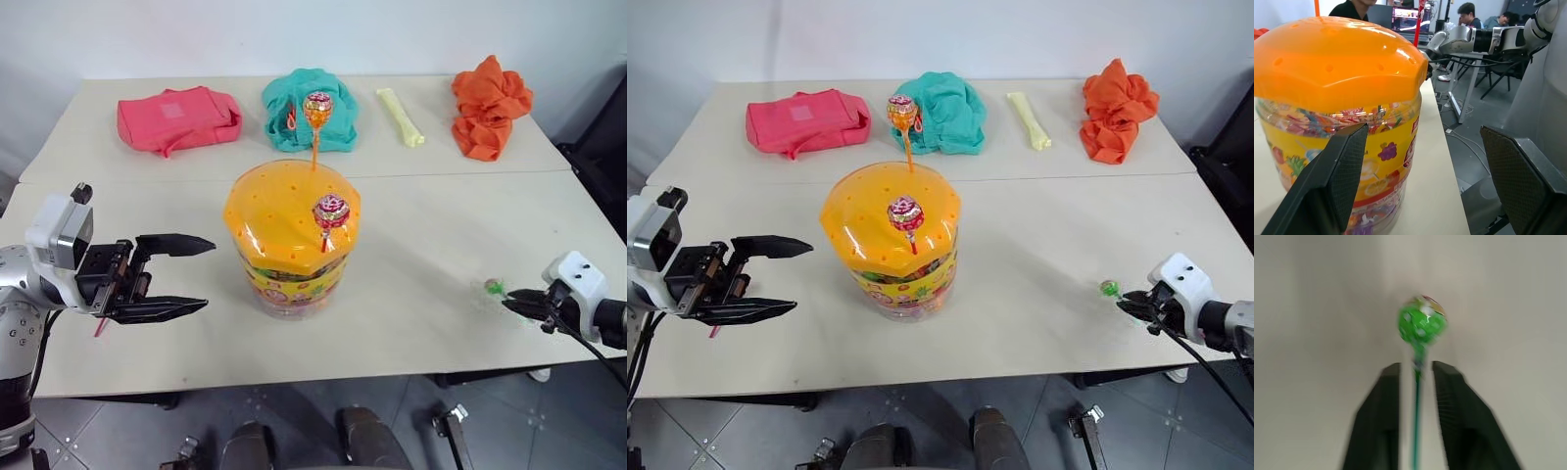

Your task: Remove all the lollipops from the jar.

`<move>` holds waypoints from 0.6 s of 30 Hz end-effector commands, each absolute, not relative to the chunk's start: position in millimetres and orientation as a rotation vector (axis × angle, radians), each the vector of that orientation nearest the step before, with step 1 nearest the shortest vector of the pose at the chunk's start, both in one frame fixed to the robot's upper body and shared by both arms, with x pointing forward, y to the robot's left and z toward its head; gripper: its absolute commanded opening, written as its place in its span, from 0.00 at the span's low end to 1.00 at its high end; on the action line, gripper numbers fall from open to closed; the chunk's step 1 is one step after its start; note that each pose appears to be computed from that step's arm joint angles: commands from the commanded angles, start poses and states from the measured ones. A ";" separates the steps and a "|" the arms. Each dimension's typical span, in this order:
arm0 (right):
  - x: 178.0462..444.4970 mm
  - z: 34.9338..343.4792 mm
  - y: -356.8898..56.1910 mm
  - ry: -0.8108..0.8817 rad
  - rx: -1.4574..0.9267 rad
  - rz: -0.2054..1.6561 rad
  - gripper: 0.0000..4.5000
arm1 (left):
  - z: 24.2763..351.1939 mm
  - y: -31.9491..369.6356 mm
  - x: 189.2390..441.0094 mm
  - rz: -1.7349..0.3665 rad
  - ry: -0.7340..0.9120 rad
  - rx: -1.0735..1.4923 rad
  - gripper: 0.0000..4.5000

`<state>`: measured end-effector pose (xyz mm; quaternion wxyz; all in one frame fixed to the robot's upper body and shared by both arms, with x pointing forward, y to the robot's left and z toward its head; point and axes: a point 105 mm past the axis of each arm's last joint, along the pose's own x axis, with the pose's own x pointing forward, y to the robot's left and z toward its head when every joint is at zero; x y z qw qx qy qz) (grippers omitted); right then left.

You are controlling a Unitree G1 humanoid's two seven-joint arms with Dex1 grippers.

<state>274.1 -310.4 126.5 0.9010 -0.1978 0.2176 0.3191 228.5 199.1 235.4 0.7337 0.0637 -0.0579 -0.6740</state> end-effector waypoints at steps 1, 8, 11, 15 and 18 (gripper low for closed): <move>270.5 172.7 -286.6 0.162 -0.411 0.831 0.51 | 243.7 203.3 227.3 -1.453 -0.156 0.158 0.86; 249.4 259.6 -178.6 -0.305 -0.280 1.217 0.51 | 236.1 226.2 235.6 -1.328 -0.154 0.078 0.86; 233.1 273.6 -133.0 -0.368 -0.242 1.385 0.51 | 237.0 228.2 236.5 -1.301 -0.176 0.047 0.86; 232.3 278.9 -99.1 -0.400 -0.275 1.477 0.51 | 237.1 224.3 235.4 -1.296 -0.190 0.033 0.86; 229.0 283.3 -76.7 -0.432 -0.269 1.563 0.51 | 235.7 221.9 234.4 -1.295 -0.191 0.021 0.86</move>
